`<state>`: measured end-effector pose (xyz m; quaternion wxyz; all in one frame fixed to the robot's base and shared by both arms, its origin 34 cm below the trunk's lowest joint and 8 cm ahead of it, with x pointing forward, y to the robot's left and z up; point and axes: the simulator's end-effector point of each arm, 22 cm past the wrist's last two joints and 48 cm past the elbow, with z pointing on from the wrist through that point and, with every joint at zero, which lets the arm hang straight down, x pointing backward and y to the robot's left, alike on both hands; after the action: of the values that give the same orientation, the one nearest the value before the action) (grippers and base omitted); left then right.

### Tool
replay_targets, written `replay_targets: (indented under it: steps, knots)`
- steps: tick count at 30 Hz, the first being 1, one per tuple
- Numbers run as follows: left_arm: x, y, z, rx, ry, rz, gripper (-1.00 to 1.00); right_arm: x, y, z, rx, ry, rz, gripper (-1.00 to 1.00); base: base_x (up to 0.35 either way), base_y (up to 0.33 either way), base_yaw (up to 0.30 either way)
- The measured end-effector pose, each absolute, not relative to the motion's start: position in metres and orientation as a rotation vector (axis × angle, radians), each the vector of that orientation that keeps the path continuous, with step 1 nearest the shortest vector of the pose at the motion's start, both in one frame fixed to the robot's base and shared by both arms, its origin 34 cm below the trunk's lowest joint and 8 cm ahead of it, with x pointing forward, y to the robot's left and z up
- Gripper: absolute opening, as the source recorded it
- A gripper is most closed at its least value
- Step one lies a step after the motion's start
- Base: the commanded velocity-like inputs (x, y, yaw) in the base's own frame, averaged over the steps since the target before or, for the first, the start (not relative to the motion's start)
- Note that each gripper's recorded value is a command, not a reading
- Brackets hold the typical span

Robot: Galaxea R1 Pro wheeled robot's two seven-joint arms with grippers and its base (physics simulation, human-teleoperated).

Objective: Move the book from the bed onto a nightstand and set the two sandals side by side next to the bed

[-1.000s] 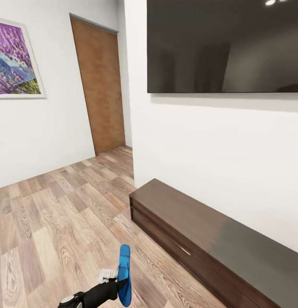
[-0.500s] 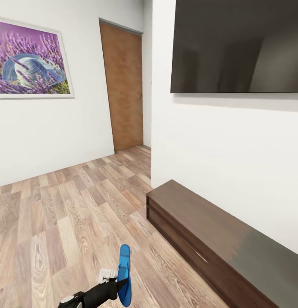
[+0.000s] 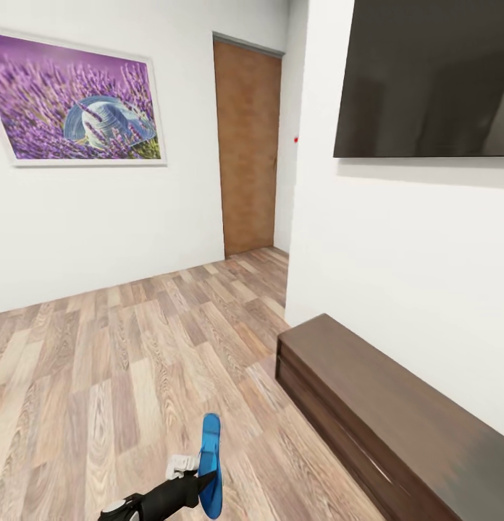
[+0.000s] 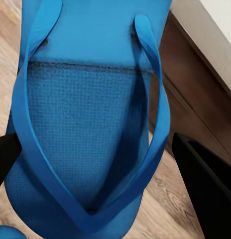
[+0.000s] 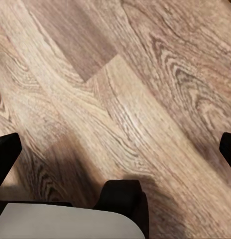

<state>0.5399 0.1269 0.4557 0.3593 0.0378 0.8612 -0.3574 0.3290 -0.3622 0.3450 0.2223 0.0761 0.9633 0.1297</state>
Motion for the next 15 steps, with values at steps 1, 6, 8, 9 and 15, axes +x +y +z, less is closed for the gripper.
replay_targets:
  steps: [1, 6, 8, 9, 15]
  knots:
    - [0.5399, 0.1269, 0.4556, 0.098, 2.221, -0.922, -1.0, 0.329, -0.3622, 0.345, 0.21, 2.661, 0.358, 1.0, 0.045, 0.0, 0.293]
    - [0.5401, 0.127, 0.4558, 0.098, 2.22, -0.921, -1.0, 0.329, -0.3623, 0.3449, 0.21, 2.661, 0.358, 1.0, 0.01, 0.0, 0.293]
    - [0.54, 0.1269, 0.4557, 0.098, 2.221, -0.921, -1.0, 0.329, -0.3624, 0.3449, 0.21, 2.661, 0.357, 1.0, 0.001, 0.0, 0.293]
    - [0.54, 0.1269, 0.4556, 0.098, 2.221, -0.921, -1.0, 0.329, -0.3623, 0.3449, 0.21, 2.661, 0.358, 1.0, 0.0, 0.0, 0.293]
    - [0.5398, 0.1269, 0.4555, 0.098, 2.221, -0.922, -1.0, 0.329, -0.3622, 0.3449, 0.21, 2.661, 0.358, 1.0, 0.0, 0.0, 0.293]
